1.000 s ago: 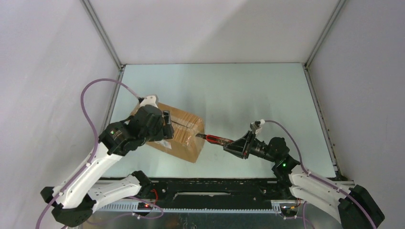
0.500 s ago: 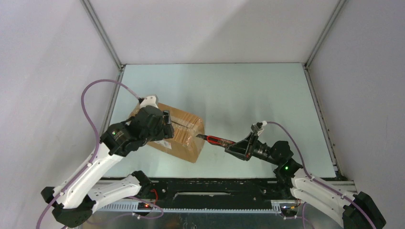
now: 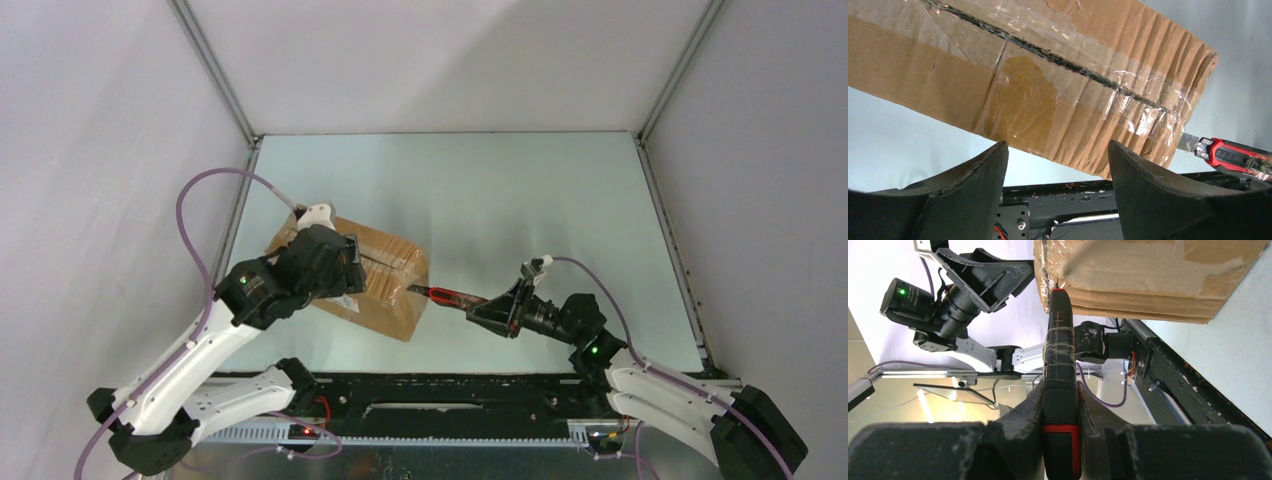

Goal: Unpack the express box
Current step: Cut the express box at the center of the board.

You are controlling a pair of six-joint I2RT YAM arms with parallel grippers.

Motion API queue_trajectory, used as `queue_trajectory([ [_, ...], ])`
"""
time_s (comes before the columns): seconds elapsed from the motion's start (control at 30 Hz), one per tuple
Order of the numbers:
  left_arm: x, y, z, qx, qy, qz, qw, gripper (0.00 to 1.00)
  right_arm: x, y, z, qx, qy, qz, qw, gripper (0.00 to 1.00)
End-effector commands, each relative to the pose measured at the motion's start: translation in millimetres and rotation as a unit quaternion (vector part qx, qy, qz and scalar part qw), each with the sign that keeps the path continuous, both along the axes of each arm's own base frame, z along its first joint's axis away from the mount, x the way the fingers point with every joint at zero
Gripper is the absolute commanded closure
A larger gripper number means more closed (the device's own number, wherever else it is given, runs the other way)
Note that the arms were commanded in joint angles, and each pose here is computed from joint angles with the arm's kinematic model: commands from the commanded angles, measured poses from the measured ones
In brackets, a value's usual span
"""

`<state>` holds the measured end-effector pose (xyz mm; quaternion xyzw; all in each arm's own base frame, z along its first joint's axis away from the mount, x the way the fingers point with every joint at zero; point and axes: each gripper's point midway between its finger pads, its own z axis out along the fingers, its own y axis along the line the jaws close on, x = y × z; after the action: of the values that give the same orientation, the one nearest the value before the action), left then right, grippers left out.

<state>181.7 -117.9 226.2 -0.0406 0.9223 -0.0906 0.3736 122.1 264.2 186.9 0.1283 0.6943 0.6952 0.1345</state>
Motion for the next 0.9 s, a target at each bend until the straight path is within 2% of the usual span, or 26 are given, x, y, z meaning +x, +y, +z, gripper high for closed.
queue_trajectory([
  [0.0, 0, 4, 3, 0.006, -0.006, 0.012, 1.0, 0.24, 4, 2, 36, 0.047, -0.042, -0.008, 0.998, 1.0],
  [0.2, -10, 19, 7, 0.011, 0.003, 0.042, 0.999, 0.21, 2, 1, 39, 0.06, -0.041, -0.005, 0.997, 1.0],
  [0.6, -11, -15, 1, -0.111, 0.0, 0.041, 0.993, 0.14, 0, 6, 25, 0.039, -0.027, -0.006, 0.999, 1.0],
  [0.87, -10, -9, -18, -0.123, -0.001, 0.076, 0.99, 0.15, -1, 7, 30, 0.05, -0.029, -0.004, 0.998, 1.0],
])
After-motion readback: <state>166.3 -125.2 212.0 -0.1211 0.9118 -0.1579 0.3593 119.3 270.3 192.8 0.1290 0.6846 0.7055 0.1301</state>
